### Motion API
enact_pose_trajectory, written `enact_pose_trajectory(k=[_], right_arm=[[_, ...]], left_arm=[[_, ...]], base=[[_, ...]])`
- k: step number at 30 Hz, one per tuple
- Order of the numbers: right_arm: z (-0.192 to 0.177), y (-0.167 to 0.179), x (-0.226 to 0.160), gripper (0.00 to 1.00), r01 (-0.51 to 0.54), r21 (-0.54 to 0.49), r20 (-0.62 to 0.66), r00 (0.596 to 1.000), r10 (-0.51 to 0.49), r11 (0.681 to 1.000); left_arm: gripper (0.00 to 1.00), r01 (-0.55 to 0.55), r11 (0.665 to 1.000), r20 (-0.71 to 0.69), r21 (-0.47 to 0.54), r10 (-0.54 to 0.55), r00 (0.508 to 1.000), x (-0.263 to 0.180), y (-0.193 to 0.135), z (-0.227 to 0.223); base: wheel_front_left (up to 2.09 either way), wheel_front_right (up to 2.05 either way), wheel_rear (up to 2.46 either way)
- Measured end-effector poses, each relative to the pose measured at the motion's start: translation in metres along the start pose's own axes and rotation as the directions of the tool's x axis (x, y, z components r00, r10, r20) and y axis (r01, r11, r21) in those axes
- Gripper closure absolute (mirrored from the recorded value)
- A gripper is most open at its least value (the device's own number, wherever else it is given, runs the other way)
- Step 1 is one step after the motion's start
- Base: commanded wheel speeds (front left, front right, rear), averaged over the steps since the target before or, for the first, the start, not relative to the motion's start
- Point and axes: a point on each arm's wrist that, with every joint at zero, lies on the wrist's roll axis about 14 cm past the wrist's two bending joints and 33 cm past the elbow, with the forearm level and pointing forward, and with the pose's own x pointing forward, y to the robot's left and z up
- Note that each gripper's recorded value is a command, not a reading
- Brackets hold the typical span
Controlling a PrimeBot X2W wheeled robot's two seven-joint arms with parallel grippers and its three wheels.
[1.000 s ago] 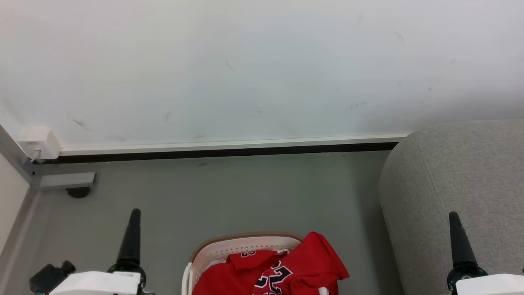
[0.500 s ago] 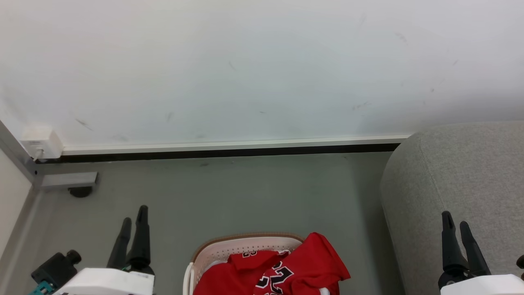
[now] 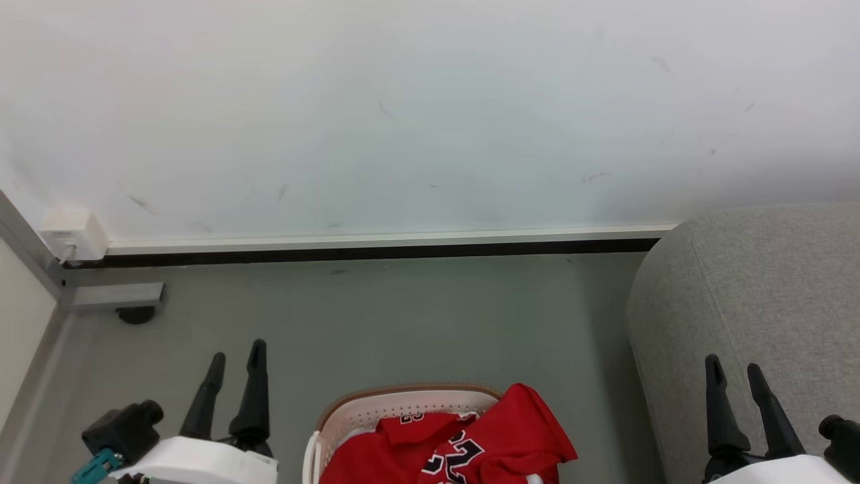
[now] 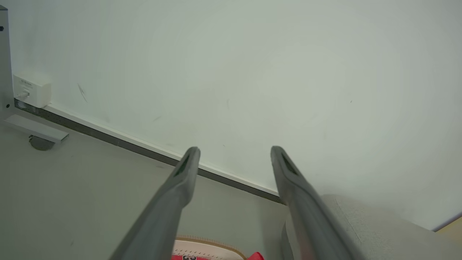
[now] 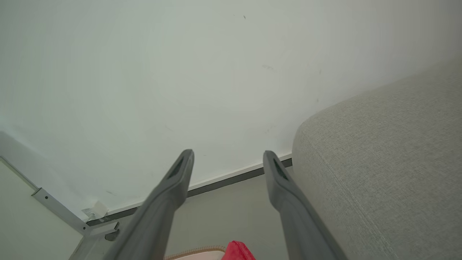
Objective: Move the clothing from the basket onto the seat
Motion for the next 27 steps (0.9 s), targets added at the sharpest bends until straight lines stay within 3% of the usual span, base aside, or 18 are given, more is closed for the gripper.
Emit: enact_pose_trajectory(k=[13,27], right_arm=[[-0.004,0.005,0.000,0.00,-0.029,-0.143,-0.003,1.000,0.028,0.989],[-0.012,0.005,-0.005,0.00,-0.043,-0.237,-0.018,0.999,0.040,0.971]], left_arm=[[0.00,0.020,0.988,-0.002,0.153,-0.020,1.000,-0.002,-0.002,-0.002],[0.00,0.074,0.968,0.009,0.240,-0.079,0.997,-0.006,-0.012,-0.001]], base=[[0.00,0.00,0.00],[0.00,0.00,0.00]])
